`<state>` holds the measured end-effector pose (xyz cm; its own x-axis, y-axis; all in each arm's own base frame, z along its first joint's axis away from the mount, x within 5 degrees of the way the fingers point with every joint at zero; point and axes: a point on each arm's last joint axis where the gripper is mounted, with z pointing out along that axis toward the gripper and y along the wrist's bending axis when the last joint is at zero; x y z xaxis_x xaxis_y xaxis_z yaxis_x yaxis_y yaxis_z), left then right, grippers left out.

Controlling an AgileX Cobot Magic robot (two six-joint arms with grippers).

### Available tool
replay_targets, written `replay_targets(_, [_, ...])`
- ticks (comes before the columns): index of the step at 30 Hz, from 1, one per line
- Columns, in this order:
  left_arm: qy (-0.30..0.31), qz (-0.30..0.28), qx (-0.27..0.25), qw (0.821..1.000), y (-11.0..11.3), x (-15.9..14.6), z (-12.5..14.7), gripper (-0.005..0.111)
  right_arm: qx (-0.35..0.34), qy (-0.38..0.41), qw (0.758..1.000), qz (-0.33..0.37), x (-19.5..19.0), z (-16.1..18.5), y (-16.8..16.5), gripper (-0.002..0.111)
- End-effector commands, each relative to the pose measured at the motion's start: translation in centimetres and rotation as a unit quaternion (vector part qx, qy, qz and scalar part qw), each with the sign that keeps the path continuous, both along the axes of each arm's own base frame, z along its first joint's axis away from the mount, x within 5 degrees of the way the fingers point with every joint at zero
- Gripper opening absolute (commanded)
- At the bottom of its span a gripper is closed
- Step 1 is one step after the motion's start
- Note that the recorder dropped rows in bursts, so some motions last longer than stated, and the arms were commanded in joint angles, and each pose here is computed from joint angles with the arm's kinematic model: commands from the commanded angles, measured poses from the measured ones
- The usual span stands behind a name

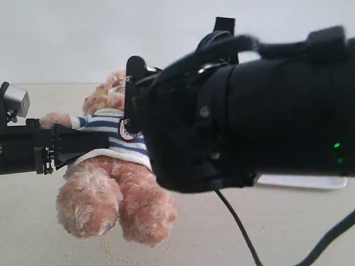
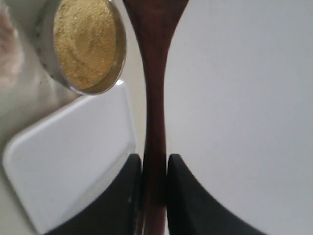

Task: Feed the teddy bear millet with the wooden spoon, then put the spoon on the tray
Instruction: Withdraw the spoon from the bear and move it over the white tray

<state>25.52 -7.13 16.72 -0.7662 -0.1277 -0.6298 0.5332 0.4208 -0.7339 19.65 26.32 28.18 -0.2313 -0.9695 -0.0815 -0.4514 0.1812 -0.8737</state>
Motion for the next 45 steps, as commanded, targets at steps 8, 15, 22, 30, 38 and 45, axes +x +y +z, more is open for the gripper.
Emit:
replay_targets(8, [-0.006, -0.002, -0.020, 1.000, -0.1, 0.0, 0.5, 0.005, 0.127, 0.155, 0.965, -0.169, 3.6, 1.8, -6.6, 0.000])
replay_targets(15, [-0.006, -0.002, -0.020, 1.000, -0.1, 0.0, 0.5, 0.005, 0.225, 0.222, 0.926, -0.206, 5.4, 2.4, -7.9, 0.000])
replay_targets(22, [-0.006, -0.002, -0.020, 1.000, -0.1, 0.0, 0.5, 0.005, 0.224, 0.272, 0.906, -0.234, 5.6, -0.4, -8.1, 0.000])
replay_targets(30, [-0.006, -0.002, -0.020, 1.000, -0.1, 0.0, 0.5, 0.005, 0.225, 0.298, 0.895, -0.245, 4.4, -5.1, -8.5, 0.000])
replay_targets(38, [-0.006, -0.002, -0.020, 1.000, -0.1, 0.0, 0.5, 0.005, 0.239, 0.164, 0.916, -0.278, 6.6, -4.5, -10.3, 0.000])
replay_targets(45, [-0.006, -0.002, -0.020, 1.000, -0.1, 0.0, 0.5, 0.005, 0.338, 0.156, 0.854, -0.363, 9.6, -4.9, -15.0, 0.000])
